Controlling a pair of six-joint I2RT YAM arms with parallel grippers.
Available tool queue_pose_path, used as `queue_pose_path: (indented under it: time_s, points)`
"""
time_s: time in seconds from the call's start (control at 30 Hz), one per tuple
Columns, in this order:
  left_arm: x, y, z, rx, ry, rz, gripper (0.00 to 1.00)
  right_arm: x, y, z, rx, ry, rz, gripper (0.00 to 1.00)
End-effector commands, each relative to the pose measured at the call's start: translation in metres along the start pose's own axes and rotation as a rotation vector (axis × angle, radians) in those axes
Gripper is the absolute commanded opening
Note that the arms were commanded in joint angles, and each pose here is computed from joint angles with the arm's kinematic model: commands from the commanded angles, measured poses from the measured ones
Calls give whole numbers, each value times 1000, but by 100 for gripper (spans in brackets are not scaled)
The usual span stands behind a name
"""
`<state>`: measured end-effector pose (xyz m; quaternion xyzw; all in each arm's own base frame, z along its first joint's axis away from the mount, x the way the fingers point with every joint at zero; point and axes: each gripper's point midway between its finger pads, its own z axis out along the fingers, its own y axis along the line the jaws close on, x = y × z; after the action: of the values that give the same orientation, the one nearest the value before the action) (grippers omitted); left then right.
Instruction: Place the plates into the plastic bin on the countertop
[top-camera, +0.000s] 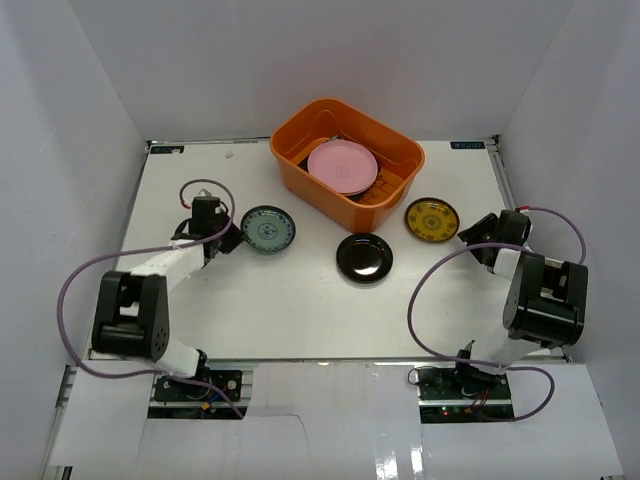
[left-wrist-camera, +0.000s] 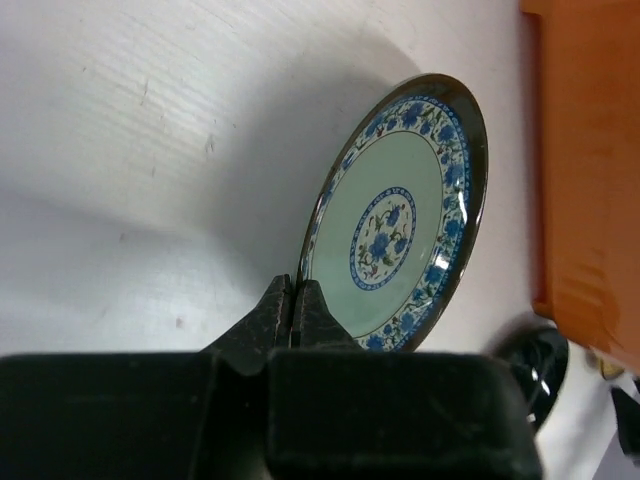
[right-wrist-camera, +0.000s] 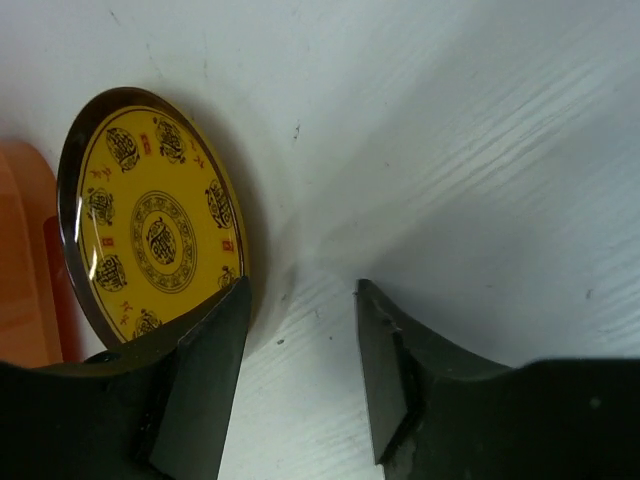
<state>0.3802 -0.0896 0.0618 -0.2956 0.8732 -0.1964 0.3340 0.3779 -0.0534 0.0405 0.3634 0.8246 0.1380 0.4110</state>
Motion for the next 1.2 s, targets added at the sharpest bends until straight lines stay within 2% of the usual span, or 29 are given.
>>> queue_pose_path:
  time_s: [0.0,0.13,0.23,0.27,0.33,0.37,0.4,0.43,0.47,0.5,0.53,0.57,0.6,0.63,0.73,0.77,0.83,0.87,0.9,0.97,1.0,1.03,1.07,1.1,1.17]
  points:
    - [-27,-35,-59,129,-121,73,0,-14,27,15,-118,-10,60,53]
    - [-57,-74,-120,255,-243,110,0,-7,31,31,-152,20,116,42]
    - [-79,-117,-153,370,-285,130,0,-3,33,36,-179,30,159,36]
    - [-83,-127,-157,392,-287,134,0,-6,36,38,-190,17,168,35]
    - [-84,-152,-157,425,-280,156,0,-9,40,38,-206,12,173,26]
    - [-98,-176,-170,463,-322,188,0,-12,42,37,-211,4,170,24]
    - [-94,-192,-168,474,-321,213,0,-15,44,36,-222,-2,166,21]
    - [-90,-200,-148,455,-287,229,0,-18,47,35,-232,-7,167,11]
    - [-96,-227,-156,506,-301,254,0,-22,50,33,-238,-17,164,8]
    - [-95,-239,-151,513,-296,270,0,-26,51,30,-241,-28,163,8]
    - [-91,-243,-123,475,-268,282,0,-25,48,27,-237,-30,173,8]
    - [-98,-265,-129,514,-283,286,0,-36,55,15,-262,-64,173,8]
    - [-97,-272,-121,519,-269,288,0,-45,53,7,-265,-92,181,8]
    - [-92,-274,-94,489,-243,290,0,-52,55,-1,-278,-114,179,8]
    - [-96,-300,-79,504,-250,310,0,-78,72,-40,-329,-205,131,8]
    - [-89,-297,-49,464,-223,320,0,-95,87,-62,-366,-260,99,8]
    - [-95,-313,-41,464,-228,339,0,-112,109,-93,-430,-315,55,8]
    - [-86,-308,-12,429,-195,352,0,-117,116,-102,-453,-330,44,8]
    - [-93,-320,-14,441,-207,361,0,-122,125,-111,-479,-339,32,8]
    - [-86,-317,16,409,-178,374,0,-130,155,-134,-550,-355,-20,8]
    - [-92,-324,15,420,-191,378,0,-131,161,-139,-544,-364,-45,8]
    - [-92,-325,20,419,-190,378,3,-129,172,-144,-568,-359,-57,8]
    - [-92,-326,24,418,-189,379,20,-133,178,-145,-557,-385,-82,8]
    - [-90,-326,31,416,-183,381,30,-132,200,-154,-595,-388,-109,8]
    - [-94,-336,24,445,-193,383,48,-128,213,-147,-597,-364,-128,8]
